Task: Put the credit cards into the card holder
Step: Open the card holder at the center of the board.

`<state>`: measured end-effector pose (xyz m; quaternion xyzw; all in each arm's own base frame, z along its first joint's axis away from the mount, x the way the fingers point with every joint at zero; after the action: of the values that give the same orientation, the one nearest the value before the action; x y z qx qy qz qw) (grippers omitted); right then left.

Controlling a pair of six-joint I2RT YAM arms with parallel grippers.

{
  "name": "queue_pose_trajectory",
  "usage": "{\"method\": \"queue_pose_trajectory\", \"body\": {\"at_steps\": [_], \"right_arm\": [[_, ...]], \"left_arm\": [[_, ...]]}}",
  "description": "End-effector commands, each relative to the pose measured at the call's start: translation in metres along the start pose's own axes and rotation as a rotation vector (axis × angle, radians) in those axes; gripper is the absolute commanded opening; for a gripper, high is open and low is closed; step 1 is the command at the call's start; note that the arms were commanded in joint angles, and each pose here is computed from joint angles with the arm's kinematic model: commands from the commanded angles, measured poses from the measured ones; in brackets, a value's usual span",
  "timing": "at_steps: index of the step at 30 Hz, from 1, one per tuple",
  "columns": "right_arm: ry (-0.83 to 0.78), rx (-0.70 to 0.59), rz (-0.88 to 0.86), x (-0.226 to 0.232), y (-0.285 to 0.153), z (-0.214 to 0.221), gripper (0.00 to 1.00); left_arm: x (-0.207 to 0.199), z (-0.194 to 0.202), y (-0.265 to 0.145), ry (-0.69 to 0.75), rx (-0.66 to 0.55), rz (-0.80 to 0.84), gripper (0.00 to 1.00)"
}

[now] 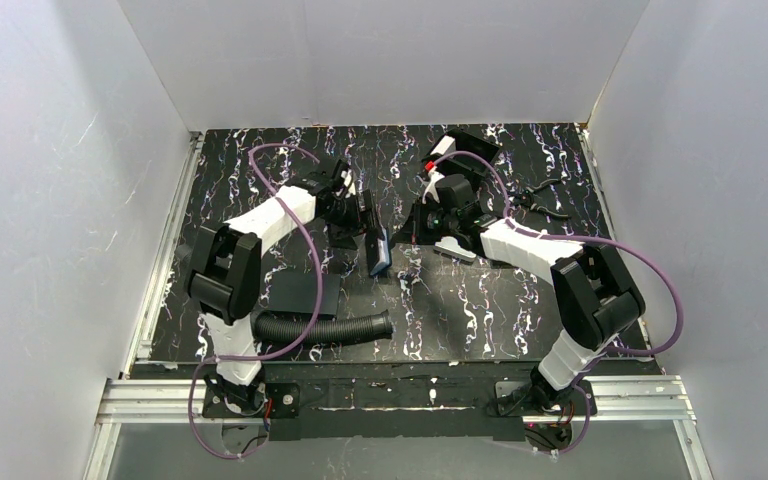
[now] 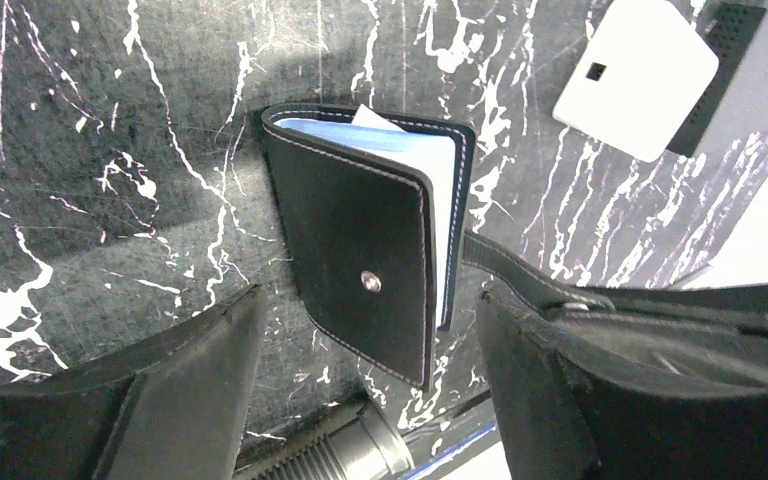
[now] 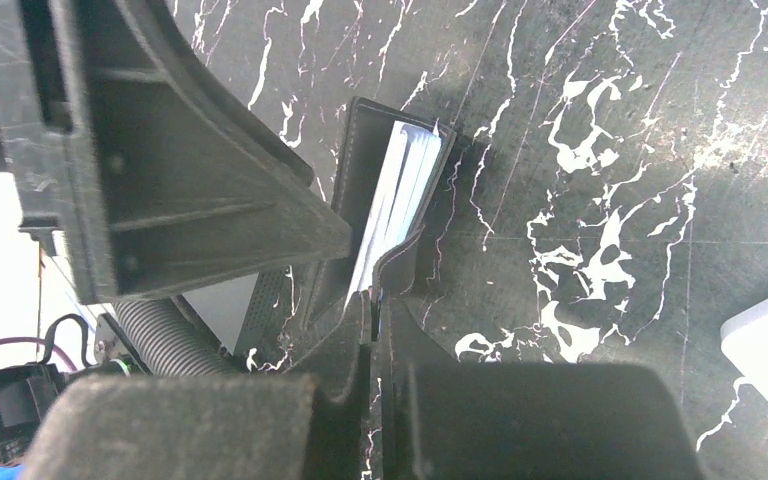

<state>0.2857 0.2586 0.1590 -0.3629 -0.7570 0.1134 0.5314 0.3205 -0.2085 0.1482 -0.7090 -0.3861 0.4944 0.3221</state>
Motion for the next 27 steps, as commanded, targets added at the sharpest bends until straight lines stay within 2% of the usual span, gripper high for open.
{"method": "queue_pose_trajectory", "body": {"at_steps": [1,3,7,11,19,20,22,23,27], "right_arm": [[-0.046,-0.07,-0.084,0.0317,-0.0134,-0.0183,0.01],[-0.052,-0.073,-0.083,0.0333,-0.0141,-0.0184,0.01],[-0.058,-0.079,-0.081,0.0351,-0.0154,-0.0198,0.01],[-0.058,-0.07,-0.084,0.0349,-0.0143,-0.0186,0.01],[-0.057,-0.071,-0.077,0.033,-0.0136,-0.0177,0.01],[-0.057,-0.069,-0.077,0.0327,-0.0133,-0.0174,0.01],[-0.056,-0.065,-0.077,0.0321,-0.0129,-0.0169,0.01],[-0.055,-0.063,-0.076,0.0317,-0.0128,-0.0163,0.01],[-0.058,-0.067,-0.077,0.0323,-0.014,-0.0166,0.01]], "left_arm": [[-0.0036,-0.0001,-0.0011,0.057,0.017,-0.092,0.83],[-0.0046,-0.0015,-0.0001,0.083,0.017,-0.12,0.81],[-0.0031,-0.0027,0.0025,0.096,0.027,-0.157,0.7],[-0.0024,-0.0017,0.005,0.104,0.037,-0.161,0.66],[-0.0004,0.0022,0.0065,0.112,0.052,-0.174,0.51],[-0.0005,0.002,0.0066,0.112,0.054,-0.17,0.53],[-0.0031,0.0019,0.0059,0.116,0.055,-0.151,0.72],[-0.0045,0.0014,0.0053,0.118,0.051,-0.142,0.75],[-0.0077,-0.0004,0.0044,0.125,0.042,-0.129,0.79]]}}
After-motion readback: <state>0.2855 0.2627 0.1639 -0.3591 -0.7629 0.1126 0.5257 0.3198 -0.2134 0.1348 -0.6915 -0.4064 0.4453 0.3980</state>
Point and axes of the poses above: each gripper's point midway between its finger pads, its own y axis out along the fingers, its own x axis along the line the jaws close on, z = x × y, the point moved 8 cm from there along -y, back along the fingers, and after that the axes turned 14 degrees about y, right-handed, at the moved point
